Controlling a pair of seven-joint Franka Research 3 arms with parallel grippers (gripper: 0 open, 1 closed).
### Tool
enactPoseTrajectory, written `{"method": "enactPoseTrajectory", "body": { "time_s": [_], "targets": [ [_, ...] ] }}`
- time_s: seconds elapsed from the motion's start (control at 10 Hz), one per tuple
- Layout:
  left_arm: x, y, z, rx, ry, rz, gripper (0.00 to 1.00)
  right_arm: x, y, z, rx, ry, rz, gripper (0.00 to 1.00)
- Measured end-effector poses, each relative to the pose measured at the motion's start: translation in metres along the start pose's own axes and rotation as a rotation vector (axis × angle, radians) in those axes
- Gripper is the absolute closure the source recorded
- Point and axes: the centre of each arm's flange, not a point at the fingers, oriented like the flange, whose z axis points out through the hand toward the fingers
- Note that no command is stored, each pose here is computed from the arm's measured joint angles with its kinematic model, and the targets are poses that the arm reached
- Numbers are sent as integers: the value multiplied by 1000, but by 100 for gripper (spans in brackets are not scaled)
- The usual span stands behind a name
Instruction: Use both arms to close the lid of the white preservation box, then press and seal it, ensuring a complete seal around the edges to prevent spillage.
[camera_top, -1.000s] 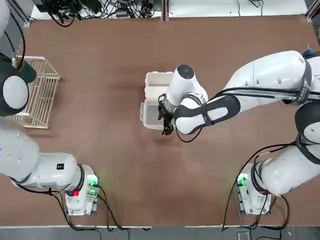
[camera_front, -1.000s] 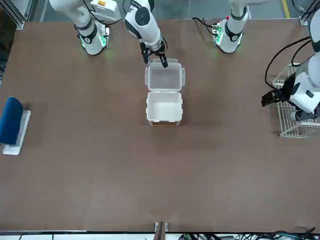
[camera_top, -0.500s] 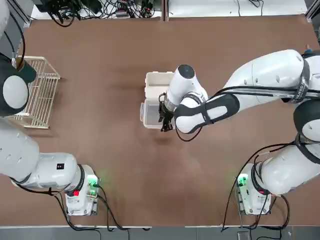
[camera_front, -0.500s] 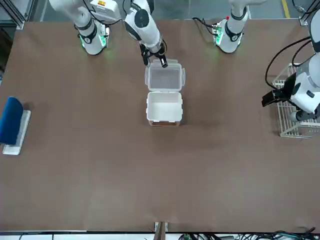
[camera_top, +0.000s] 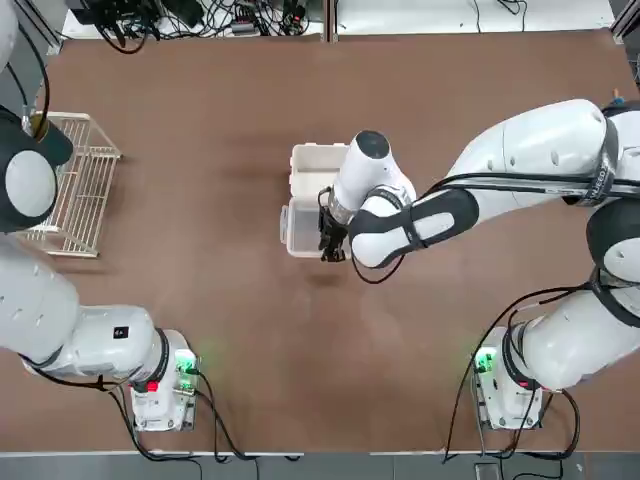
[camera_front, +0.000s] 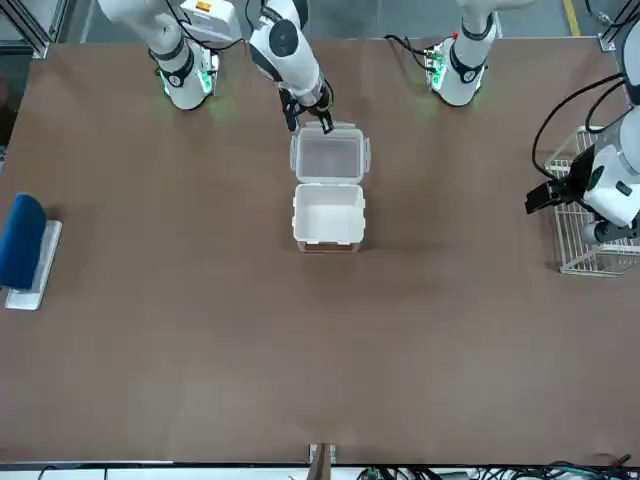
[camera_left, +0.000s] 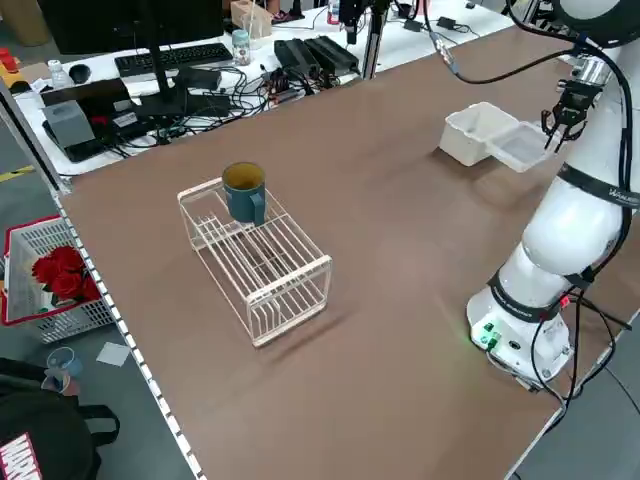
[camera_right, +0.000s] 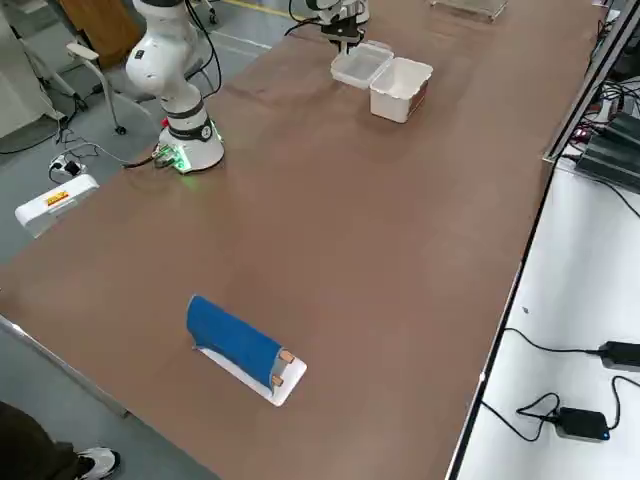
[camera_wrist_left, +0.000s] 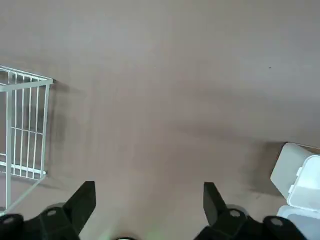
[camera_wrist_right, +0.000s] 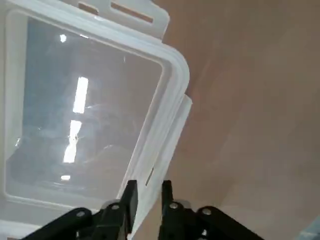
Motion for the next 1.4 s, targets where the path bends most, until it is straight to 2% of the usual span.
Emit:
{"method": "enactPoseTrajectory", "body": {
  "time_s": [0.3,0.7,0.9,1.0,1.4],
  "targets": [
    [0,-1,0,0,0,-2,4,0,0,0,-1,1,0,84],
    [2,-7,0,-1,0,-13,4,3,-2,2,-4,2,11,90],
    [2,-7,0,-1,0,-13,4,4,-4,1,-1,1,22,91],
    [2,-7,0,-1,0,-13,4,3,-5,0,-2,1,30,94],
    [1,-7,-2,-2,3,-13,4,-5,-22,-21,-49,21,63,96]
  ]
}}
